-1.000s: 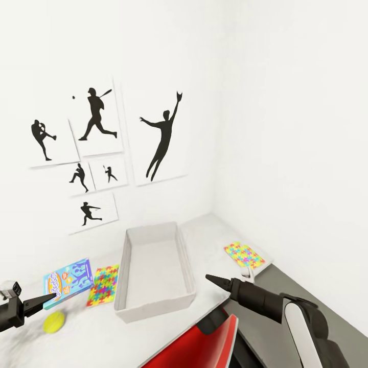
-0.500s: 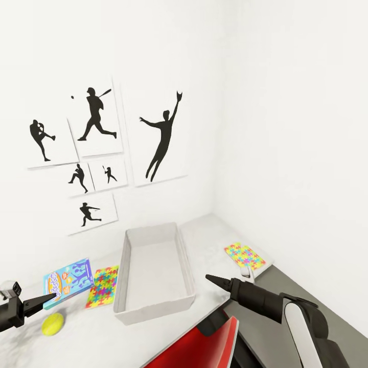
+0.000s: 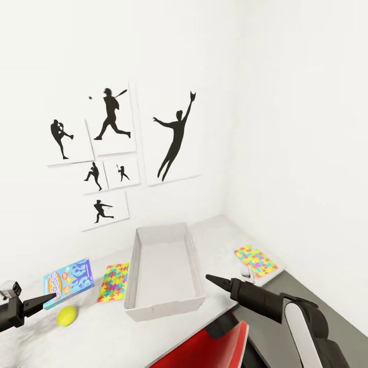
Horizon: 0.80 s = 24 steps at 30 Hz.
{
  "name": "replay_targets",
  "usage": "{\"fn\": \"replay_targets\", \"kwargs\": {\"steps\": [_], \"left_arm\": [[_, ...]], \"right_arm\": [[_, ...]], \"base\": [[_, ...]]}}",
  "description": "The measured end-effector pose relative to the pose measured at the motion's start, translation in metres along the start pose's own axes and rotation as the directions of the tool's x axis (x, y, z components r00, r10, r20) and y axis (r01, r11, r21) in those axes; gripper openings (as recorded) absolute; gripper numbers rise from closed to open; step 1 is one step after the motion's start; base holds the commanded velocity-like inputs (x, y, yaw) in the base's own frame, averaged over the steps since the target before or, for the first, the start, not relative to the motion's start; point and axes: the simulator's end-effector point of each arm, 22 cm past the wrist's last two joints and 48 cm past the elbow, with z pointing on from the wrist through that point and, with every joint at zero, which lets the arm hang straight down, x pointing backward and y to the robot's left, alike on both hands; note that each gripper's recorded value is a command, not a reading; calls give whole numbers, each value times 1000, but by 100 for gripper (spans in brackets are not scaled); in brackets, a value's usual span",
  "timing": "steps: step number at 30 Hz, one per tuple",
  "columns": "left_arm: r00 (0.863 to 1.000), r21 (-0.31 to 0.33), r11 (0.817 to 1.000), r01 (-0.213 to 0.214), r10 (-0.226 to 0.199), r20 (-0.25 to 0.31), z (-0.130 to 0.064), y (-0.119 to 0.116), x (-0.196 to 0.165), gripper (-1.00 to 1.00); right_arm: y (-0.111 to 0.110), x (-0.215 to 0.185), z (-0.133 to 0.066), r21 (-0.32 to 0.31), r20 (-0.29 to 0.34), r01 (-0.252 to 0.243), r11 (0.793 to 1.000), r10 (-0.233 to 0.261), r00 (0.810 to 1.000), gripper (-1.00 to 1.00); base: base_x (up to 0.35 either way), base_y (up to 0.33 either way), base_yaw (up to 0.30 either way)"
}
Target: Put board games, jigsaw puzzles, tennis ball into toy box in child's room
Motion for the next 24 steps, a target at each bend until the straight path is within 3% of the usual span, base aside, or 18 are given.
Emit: {"fn": "replay_targets", "kwargs": {"steps": [24], "left_arm": [[1000,0,1000,0,0,0,0,0,0,-100]], "right_arm": [[0,0,0,0,0,0,1000,0,1000,100]], "base": [[57,0,7]]}}
